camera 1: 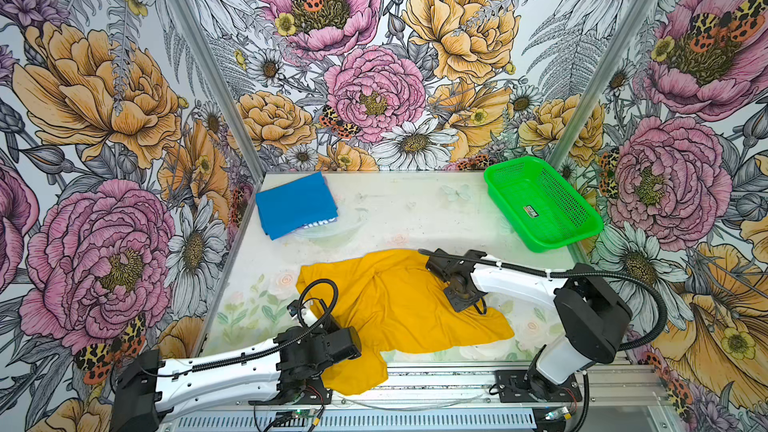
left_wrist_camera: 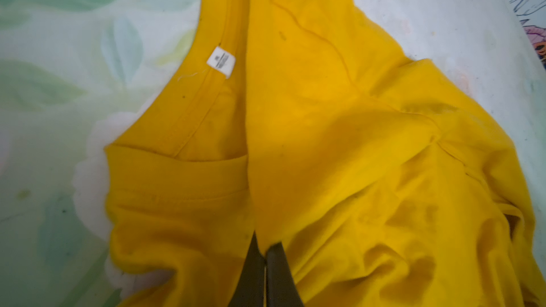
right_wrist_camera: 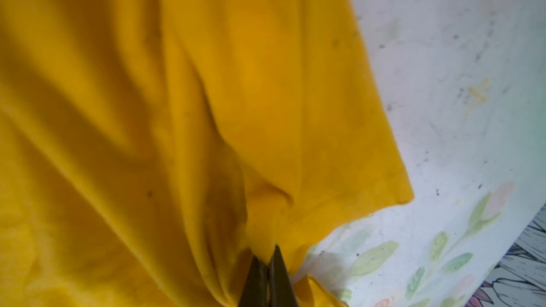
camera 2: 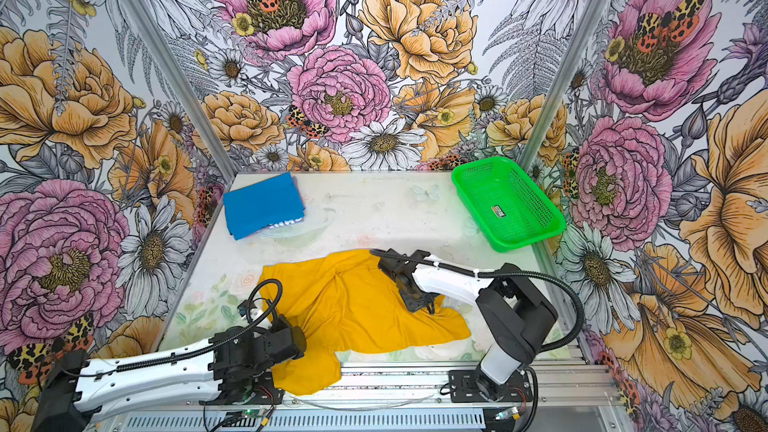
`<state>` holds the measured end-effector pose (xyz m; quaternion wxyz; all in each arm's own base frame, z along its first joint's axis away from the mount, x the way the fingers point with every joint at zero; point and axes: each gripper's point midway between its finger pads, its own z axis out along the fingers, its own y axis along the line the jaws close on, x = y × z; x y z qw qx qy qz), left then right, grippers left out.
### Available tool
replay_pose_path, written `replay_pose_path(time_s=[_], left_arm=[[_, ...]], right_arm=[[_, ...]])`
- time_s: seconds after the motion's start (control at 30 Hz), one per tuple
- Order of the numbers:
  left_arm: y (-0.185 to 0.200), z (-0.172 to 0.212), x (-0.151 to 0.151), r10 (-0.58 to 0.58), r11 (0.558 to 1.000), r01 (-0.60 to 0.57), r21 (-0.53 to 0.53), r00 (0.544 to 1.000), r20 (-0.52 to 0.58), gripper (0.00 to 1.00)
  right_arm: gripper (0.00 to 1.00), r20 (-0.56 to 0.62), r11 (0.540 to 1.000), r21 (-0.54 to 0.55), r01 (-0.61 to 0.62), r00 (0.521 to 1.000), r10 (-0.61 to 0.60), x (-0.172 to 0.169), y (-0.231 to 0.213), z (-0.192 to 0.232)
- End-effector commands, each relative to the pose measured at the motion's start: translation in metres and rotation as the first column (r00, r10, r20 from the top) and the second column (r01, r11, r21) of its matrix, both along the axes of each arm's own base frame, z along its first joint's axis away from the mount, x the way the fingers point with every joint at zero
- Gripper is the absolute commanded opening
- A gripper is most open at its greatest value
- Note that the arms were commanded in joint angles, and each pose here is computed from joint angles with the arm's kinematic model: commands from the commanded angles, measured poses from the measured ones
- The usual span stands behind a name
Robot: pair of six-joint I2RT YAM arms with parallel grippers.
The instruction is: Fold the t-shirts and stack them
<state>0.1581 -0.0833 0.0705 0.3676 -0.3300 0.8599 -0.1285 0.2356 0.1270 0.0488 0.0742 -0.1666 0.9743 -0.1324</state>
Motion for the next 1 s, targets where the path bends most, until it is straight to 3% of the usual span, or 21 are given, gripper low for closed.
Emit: replay_pose_path(time_s=[0.0,0.07,0.2,0.43,0.6,0.8,0.97], left_arm=[[-0.001,0.053,0.036,-0.049,0.995,0.035,0.088,0.984,0.172,0.0],[-0.005,0.065,0.061,-0.08,0.996,0.069,0.059,0.973,0.215,0.0],[0.005,0.08,0.119,-0.092,0.987,0.126,-0.103,0.953,0.289,0.0],[-0.006,0.106,0.23,-0.306,0.937,0.34,-0.081,0.911,0.277,0.0],[0.0,0.117,0.301,-0.323,0.933,0.355,-0.064,0.899,0.295,0.0],[0.004,0.113,0.358,-0.353,0.922,0.383,-0.057,0.892,0.283,0.0],[0.002,0.094,0.385,-0.374,0.909,0.408,-0.088,0.89,0.262,0.0]], right_arm=[[0.0,0.139,0.996,-0.042,0.079,0.988,-0.072,0.051,-0.032,0.042],[0.0,0.16,0.995,-0.038,0.096,0.983,-0.088,0.078,-0.043,0.055],[0.0,0.152,0.995,-0.041,0.091,0.985,-0.084,0.13,-0.058,0.06],[0.0,0.13,0.997,-0.068,0.047,0.991,-0.037,0.198,-0.068,0.044],[0.0,0.179,0.991,-0.127,0.049,0.983,-0.025,0.243,-0.085,0.049],[0.0,0.196,0.986,-0.162,0.043,0.981,-0.011,0.273,-0.098,0.046],[0.0,0.18,0.986,-0.166,0.031,0.984,0.0,0.282,-0.102,0.036]])
